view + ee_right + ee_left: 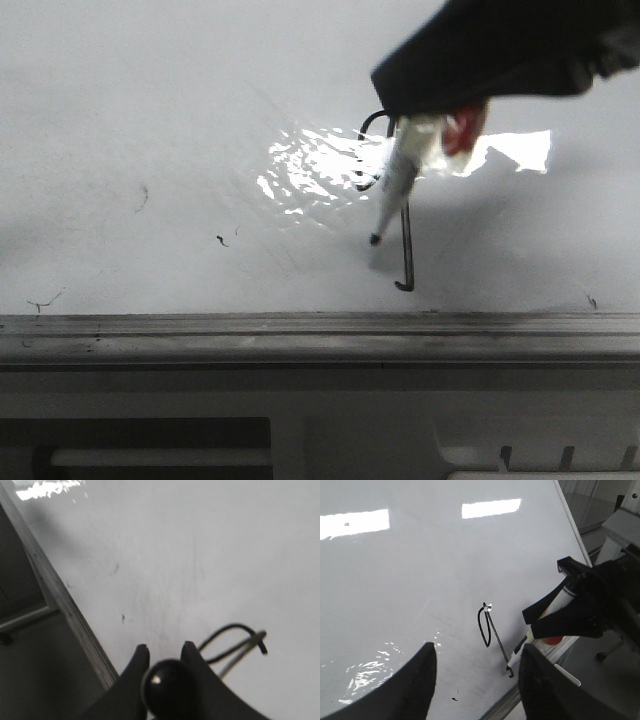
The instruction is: Write number 9 on whiteboard
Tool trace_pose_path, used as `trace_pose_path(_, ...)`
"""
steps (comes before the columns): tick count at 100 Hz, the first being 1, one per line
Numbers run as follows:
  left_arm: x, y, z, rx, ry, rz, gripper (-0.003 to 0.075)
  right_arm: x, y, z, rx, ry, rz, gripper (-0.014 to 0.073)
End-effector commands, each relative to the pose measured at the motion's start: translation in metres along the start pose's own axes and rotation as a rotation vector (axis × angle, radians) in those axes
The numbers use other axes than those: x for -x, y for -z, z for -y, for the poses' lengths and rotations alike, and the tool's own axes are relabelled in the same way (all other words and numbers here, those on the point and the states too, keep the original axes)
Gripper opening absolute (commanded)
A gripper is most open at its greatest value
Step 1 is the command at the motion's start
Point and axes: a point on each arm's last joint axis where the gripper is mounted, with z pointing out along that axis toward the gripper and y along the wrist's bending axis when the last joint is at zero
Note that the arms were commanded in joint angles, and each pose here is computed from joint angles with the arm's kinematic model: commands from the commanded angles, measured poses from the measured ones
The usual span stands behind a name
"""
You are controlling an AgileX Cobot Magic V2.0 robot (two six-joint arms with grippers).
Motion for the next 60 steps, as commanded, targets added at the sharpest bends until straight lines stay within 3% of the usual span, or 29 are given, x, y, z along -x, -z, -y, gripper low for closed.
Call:
trace_pose_path(1,0.007,-0.001,0.002,-0.02,0.036,0.022,0.0335,0.036,0.019,-0.001,0.001,0.044,0.141,-0.0066)
trace_pose_path(15,0.001,-0.01,0.003,-0.081,0.029,-0.048,0.0335,0.052,0.034,-0.016,0.124,0.077,0.165,-0.0066)
trace_pose_path(29,-0.012,-0.028,0.009,-0.272,-0.074,-0.144,0.0335,0.052,0.037,-0.024,0.18,0.092,0.152,-0.0066)
trace_pose_path(47,-0.016,-0.052,0.014,-0.466,-0.164,-0.064,0.0335,0.051,0.036,-0.024,0.187,0.093,0.146,-0.0066)
trace_pose_path(60,-0.017,-0.073,0.015,-0.52,-0.108,-0.053,0.0335,0.05,0.036,-0.026,0.204,0.095,0.132,-0.0066)
